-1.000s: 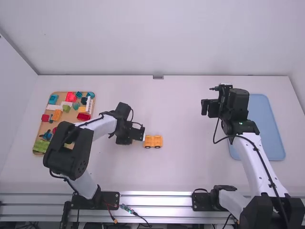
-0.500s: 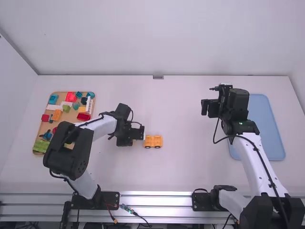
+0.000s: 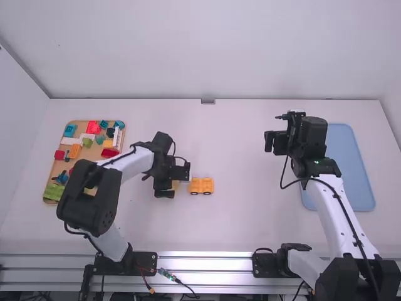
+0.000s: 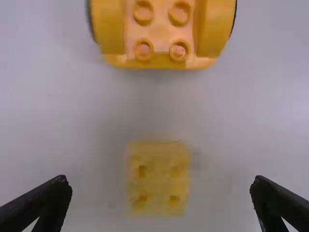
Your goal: Assemble lego blocks to make yellow taxi
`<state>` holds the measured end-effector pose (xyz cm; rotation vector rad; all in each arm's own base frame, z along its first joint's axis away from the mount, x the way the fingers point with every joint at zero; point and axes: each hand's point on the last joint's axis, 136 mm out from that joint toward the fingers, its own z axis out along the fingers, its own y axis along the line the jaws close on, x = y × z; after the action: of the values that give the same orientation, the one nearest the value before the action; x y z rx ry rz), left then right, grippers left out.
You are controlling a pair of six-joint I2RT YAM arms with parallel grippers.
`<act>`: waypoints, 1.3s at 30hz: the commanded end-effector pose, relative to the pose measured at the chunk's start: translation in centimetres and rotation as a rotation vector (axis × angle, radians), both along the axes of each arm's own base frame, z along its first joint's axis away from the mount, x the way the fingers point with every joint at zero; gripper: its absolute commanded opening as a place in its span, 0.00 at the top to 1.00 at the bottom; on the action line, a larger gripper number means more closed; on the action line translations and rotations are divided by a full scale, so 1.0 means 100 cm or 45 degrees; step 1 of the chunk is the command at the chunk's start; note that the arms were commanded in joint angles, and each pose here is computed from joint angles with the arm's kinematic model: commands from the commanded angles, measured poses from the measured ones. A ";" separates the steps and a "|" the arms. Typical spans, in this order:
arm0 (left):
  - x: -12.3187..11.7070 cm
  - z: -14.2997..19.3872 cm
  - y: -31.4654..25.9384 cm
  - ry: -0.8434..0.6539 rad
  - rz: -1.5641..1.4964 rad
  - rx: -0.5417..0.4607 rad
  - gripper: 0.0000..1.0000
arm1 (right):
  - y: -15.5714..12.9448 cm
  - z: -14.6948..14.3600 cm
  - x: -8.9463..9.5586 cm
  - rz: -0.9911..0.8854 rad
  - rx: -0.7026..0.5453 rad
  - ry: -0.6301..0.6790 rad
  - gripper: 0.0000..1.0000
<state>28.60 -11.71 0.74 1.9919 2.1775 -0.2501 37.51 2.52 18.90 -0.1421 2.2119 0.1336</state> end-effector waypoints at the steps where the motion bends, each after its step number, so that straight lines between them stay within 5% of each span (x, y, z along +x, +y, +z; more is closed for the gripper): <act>1: 0.017 0.028 -0.008 -0.045 0.010 -0.033 0.01 | 0.001 0.016 0.002 0.002 0.005 -0.045 0.01; 13: 0.035 0.101 -0.012 -0.010 0.137 -0.033 0.01 | -0.001 0.015 0.003 -0.005 0.004 -0.044 0.01; 30: 0.047 0.107 -0.017 -0.103 0.003 -0.068 0.01 | -0.002 0.013 0.001 0.004 0.006 -0.028 0.01; 39: 0.030 0.107 -0.024 -0.100 -0.294 -0.374 0.01 | 0.075 0.004 -0.035 0.906 -0.094 -0.217 0.01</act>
<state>32.06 -13.81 10.73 2.0531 1.8743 -0.4046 35.84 7.16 19.22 -0.6570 2.0831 0.2921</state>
